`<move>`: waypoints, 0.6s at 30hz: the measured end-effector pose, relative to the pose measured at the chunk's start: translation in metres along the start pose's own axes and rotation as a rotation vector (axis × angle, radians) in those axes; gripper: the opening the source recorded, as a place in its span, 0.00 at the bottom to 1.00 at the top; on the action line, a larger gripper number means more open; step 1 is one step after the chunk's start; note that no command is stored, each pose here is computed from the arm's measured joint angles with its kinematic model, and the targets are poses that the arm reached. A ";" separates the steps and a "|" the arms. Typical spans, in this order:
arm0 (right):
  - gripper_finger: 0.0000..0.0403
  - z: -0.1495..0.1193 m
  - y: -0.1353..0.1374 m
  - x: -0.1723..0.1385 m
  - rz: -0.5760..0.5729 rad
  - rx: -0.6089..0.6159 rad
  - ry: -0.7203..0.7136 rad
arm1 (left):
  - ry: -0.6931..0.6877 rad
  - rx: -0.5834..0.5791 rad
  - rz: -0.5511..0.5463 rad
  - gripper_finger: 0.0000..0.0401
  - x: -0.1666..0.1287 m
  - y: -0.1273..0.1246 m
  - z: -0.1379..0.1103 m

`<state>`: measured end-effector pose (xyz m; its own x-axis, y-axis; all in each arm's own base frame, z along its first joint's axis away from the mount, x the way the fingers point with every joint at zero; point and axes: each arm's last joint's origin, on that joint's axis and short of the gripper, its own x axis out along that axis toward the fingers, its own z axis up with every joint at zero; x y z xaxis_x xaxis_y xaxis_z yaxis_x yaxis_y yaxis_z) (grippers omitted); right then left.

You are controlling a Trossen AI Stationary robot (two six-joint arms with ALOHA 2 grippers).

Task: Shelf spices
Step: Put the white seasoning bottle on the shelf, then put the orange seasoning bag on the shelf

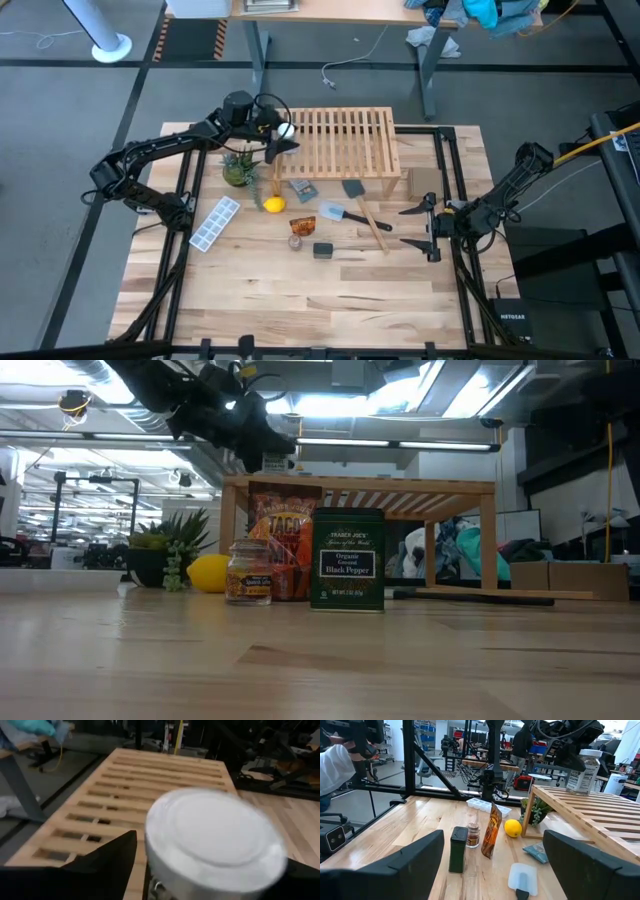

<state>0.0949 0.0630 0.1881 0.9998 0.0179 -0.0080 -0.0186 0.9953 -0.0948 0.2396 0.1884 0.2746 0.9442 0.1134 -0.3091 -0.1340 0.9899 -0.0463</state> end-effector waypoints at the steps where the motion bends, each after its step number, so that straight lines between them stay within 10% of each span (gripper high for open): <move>1: 0.86 0.000 0.000 0.000 0.000 0.000 0.000 | -0.013 0.006 -0.001 0.71 0.001 -0.001 0.002; 18: 0.86 0.000 0.000 0.000 0.000 -0.001 0.001 | -0.242 0.121 0.066 0.72 -0.051 -0.029 0.050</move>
<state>0.0949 0.0630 0.1879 0.9998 0.0183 -0.0092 -0.0191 0.9953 -0.0954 0.2101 0.1581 0.3388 0.9811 0.1802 -0.0707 -0.1741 0.9811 0.0847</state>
